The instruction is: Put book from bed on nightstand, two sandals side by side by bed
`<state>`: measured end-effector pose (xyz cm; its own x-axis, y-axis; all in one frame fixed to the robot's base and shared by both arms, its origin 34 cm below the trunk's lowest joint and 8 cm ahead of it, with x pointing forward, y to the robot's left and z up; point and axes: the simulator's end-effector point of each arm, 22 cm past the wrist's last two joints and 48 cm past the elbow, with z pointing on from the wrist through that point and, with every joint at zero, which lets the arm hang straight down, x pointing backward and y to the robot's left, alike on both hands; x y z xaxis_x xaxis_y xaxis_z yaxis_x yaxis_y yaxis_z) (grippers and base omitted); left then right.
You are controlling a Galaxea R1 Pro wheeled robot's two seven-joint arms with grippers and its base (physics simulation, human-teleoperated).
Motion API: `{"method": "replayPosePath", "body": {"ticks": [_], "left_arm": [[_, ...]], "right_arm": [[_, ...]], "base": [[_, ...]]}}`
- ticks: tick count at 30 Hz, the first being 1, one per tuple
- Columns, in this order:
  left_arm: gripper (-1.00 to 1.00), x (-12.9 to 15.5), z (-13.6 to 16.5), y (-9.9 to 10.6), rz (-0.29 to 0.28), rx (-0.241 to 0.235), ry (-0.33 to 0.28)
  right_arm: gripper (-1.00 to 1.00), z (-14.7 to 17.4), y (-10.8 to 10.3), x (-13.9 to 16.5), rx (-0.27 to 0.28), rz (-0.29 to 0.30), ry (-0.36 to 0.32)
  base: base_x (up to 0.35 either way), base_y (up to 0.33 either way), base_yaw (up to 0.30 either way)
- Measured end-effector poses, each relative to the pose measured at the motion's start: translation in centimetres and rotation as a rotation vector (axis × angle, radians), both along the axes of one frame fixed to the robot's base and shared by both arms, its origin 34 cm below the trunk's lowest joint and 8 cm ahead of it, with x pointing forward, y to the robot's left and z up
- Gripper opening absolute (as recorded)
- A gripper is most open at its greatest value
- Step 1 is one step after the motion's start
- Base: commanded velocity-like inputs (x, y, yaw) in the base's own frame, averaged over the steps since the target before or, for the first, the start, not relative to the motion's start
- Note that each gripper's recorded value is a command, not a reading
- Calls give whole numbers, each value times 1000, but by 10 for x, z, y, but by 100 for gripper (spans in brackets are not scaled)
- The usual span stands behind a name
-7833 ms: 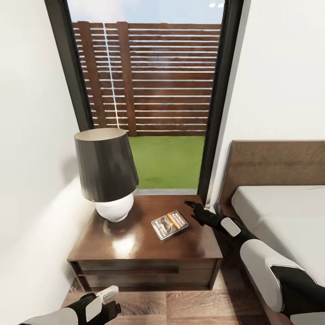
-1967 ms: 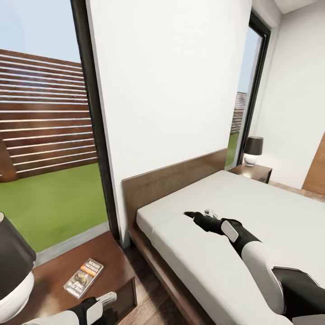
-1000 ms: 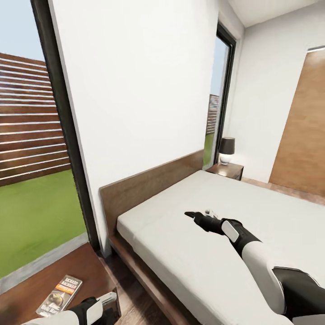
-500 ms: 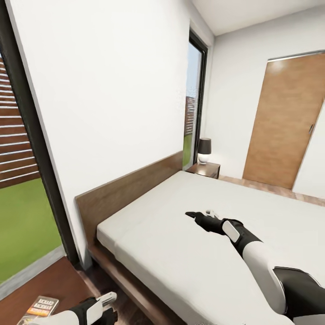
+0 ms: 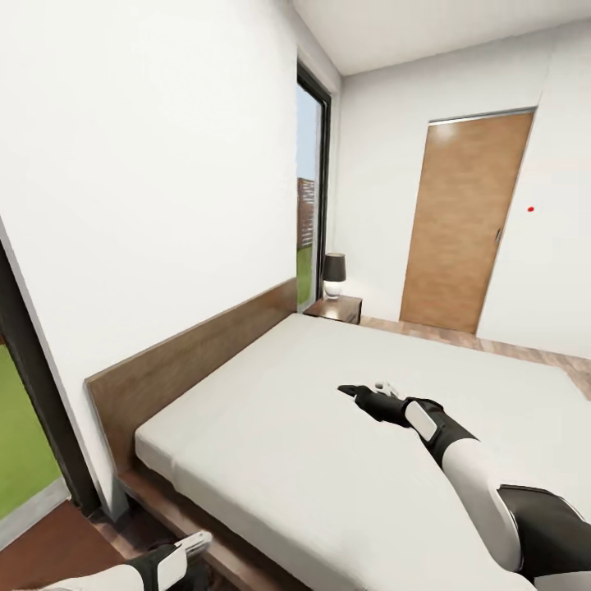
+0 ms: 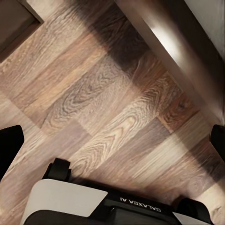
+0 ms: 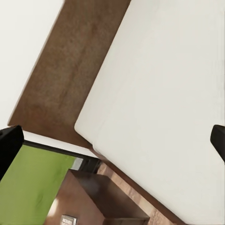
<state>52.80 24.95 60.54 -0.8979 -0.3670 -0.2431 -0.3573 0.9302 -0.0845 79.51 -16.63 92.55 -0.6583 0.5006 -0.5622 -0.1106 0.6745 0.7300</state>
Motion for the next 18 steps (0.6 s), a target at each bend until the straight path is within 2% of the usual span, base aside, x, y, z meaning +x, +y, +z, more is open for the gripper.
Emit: {"method": "replayPosePath", "body": {"ticks": [18], "left_arm": [[100, 1, 29, 0, 0, 0, -9]], "right_arm": [[100, 31, -2, -2, -1, -3, -8]], "base": [[0, 0, -300]]}}
